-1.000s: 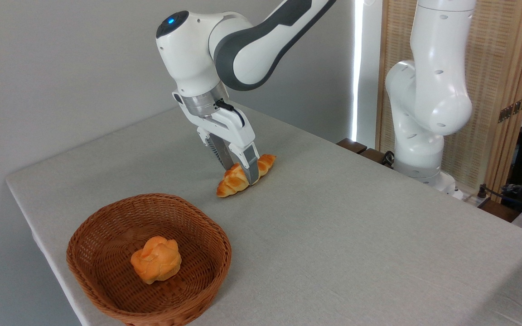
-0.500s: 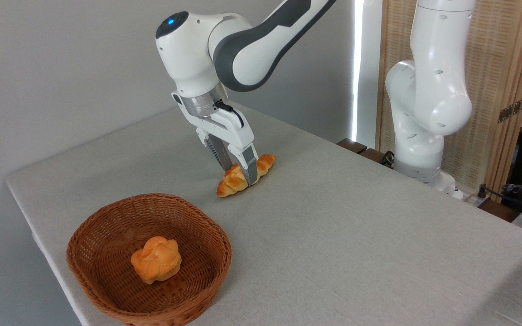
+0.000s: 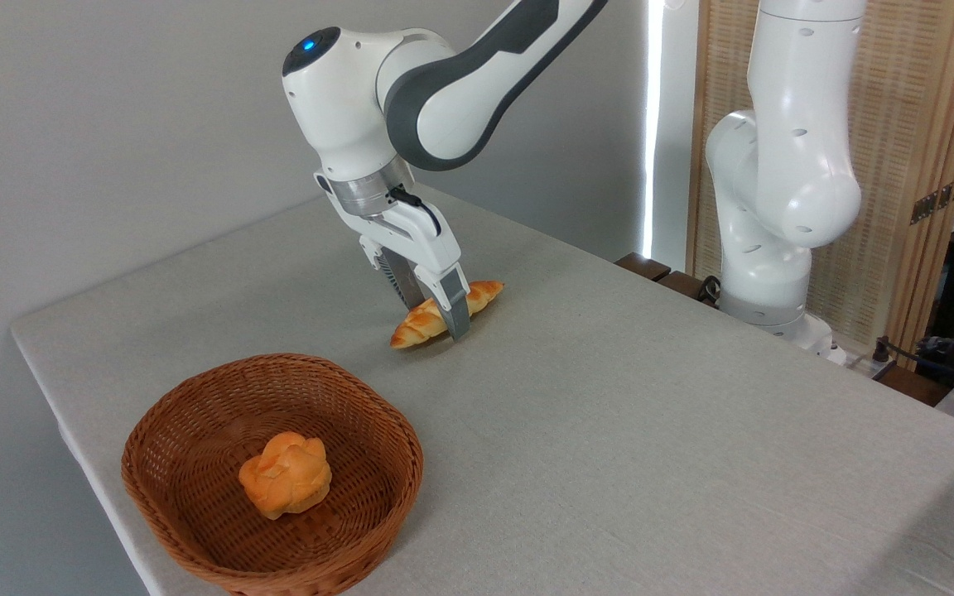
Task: Put bread into the basket
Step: 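Close the gripper around the middle of the braided roll, then lift the braided roll and carry it over the wicker basket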
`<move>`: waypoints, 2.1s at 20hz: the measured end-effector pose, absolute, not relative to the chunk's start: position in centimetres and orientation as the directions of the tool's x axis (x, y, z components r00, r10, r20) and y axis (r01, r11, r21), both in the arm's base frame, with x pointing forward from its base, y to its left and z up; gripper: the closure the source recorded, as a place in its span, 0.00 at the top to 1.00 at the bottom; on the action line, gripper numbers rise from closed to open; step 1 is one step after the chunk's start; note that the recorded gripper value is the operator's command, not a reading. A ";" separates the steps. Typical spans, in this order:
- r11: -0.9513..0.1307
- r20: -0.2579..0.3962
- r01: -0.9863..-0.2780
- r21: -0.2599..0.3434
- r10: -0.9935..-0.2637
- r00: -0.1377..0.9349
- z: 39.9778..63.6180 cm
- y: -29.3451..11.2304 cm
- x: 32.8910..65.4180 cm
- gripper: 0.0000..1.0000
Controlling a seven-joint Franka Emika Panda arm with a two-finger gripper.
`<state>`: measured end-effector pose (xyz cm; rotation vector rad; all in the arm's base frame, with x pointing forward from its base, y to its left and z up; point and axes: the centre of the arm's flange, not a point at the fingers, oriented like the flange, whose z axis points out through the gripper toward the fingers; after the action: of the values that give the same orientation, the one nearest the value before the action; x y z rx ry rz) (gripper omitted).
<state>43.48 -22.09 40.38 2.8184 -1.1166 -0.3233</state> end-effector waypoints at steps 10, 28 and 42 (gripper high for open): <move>-0.728 -0.161 -0.666 0.163 -0.686 0.710 40.4 -22.1 43.5 0.46; -0.748 -0.002 -0.653 0.117 -0.658 0.753 48.0 -21.3 47.7 0.48; -0.831 0.369 -0.557 -0.019 -0.523 0.768 53.7 -17.1 55.2 0.51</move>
<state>55.21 -17.13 53.72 2.8670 -0.8776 0.5575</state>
